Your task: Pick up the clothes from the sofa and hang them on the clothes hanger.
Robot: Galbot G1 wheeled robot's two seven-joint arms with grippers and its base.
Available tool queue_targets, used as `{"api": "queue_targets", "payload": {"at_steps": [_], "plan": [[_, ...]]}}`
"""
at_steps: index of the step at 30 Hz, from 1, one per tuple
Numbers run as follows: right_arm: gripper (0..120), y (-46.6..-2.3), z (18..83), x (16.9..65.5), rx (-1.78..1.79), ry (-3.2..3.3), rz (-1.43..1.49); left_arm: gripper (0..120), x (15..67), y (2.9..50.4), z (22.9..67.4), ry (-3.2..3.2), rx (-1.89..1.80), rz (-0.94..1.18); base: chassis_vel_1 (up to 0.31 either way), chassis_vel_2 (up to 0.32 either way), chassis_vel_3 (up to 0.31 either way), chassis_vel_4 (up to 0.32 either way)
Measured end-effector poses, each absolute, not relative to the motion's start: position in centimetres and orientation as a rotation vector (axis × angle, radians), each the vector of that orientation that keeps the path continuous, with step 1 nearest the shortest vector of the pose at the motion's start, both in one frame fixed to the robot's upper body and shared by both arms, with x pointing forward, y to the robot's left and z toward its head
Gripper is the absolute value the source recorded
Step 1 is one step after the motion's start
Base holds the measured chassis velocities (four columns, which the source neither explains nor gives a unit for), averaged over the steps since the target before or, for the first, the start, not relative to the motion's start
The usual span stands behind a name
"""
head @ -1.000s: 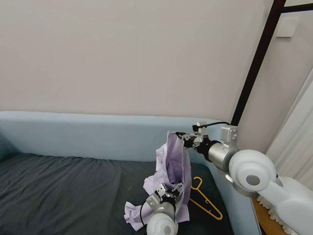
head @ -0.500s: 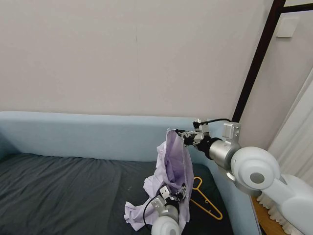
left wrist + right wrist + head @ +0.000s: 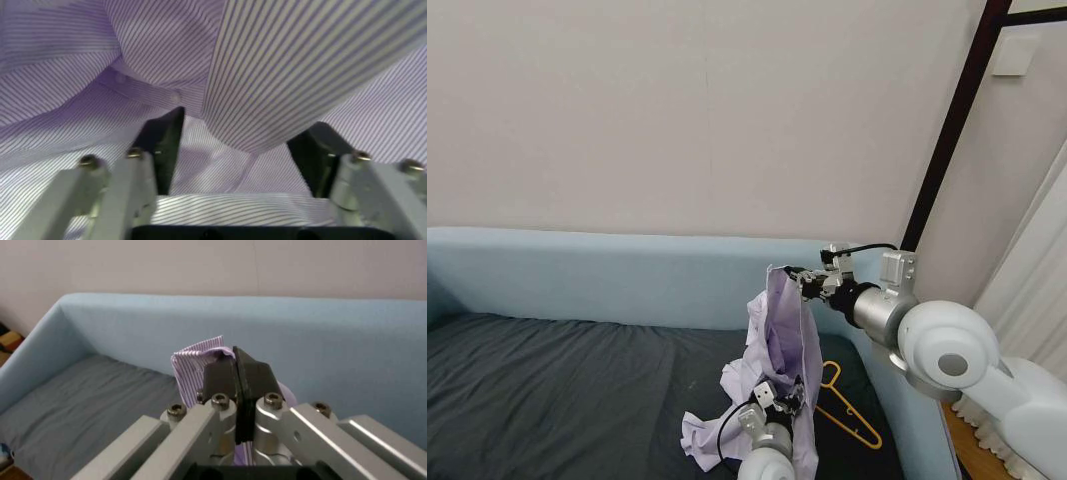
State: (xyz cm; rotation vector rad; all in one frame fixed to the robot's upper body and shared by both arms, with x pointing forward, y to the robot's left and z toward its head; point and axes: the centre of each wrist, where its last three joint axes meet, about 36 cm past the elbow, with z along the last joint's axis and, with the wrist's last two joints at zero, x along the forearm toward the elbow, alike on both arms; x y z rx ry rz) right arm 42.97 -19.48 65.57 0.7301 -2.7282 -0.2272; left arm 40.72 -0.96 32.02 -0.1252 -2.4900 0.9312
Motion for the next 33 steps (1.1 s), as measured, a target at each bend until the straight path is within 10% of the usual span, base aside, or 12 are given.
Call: {"api": "queue_targets", "payload": {"at_steps": [14,33], "plan": [[0,-19.5,65.2,42.8,0.723,-2.714,-0.243,1,40.1,-0.2,31.4,-2.507,-0.114,0.906,0.000,0.000,0.000,0.000],[0,-22.4,61.2,45.3,0.558,-2.705,-0.252,0,36.2,16.0,37.0,-2.749,-0.134,0.492,0.000,0.000,0.000,0.000]]}}
